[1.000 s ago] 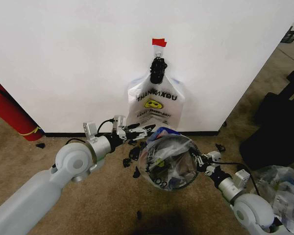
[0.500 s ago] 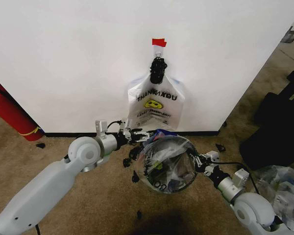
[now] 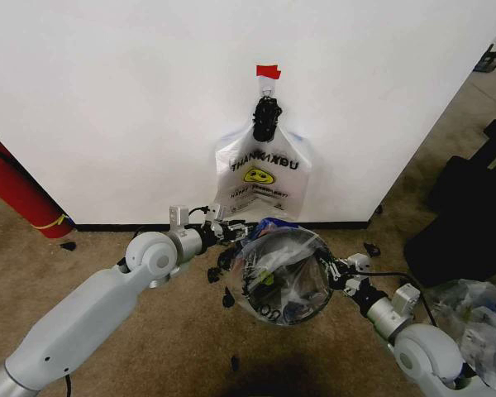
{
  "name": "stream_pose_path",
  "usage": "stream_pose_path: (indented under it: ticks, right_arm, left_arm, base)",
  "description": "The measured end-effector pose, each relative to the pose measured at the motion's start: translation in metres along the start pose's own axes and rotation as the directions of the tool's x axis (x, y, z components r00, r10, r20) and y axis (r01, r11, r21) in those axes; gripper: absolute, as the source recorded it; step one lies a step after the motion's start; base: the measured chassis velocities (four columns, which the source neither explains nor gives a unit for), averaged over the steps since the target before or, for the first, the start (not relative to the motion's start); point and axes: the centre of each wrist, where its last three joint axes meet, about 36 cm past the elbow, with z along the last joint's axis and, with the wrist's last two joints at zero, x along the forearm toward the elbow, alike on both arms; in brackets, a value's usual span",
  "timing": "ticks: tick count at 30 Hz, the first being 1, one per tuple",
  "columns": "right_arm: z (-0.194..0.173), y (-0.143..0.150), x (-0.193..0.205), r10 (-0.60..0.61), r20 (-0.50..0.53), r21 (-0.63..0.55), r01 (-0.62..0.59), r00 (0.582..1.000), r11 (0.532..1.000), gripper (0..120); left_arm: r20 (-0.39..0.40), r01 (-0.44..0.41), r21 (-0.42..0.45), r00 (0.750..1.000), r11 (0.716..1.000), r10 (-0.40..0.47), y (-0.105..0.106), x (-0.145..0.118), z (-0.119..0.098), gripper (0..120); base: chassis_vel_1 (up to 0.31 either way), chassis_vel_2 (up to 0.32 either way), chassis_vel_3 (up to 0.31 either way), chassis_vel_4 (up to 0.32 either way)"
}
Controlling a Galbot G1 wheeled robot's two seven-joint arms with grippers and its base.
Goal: Pick up the garbage bag from the wall and place it over the trash bin.
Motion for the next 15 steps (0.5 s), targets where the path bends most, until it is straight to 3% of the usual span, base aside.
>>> stream_pose_path:
  ticks: [5, 8, 15]
  right_arm:
    - [-0.001, 0.0, 0.0, 0.005, 0.0, -0.002, -0.005, 1.0, 1.0, 0]
    - [-0.001, 0.0, -0.001, 0.007, 0.0, -0.003, -0.007, 1.0, 1.0, 0]
    - [0.0, 0.002, -0.002, 0.004, -0.001, -0.008, -0.004, 1.0, 1.0, 0]
  left_arm:
    - [0.023, -0.009, 0.051, 1.0, 0.999, 0.008, 0.001, 0.004, -0.006, 15]
    - [0.044, -0.051, 0.117, 0.998, 0.992, 0.046, 0.003, 0.011, -0.011, 24]
    - [0.023, -0.112, 0.111, 0.994, 0.987, 0.11, 0.0, 0.015, -0.007, 49]
  base:
    - [0.0, 0.0, 0.0, 0.0]
    - [0.0, 0.0, 0.0, 0.0]
    - [0.0, 0.0, 0.0, 0.0]
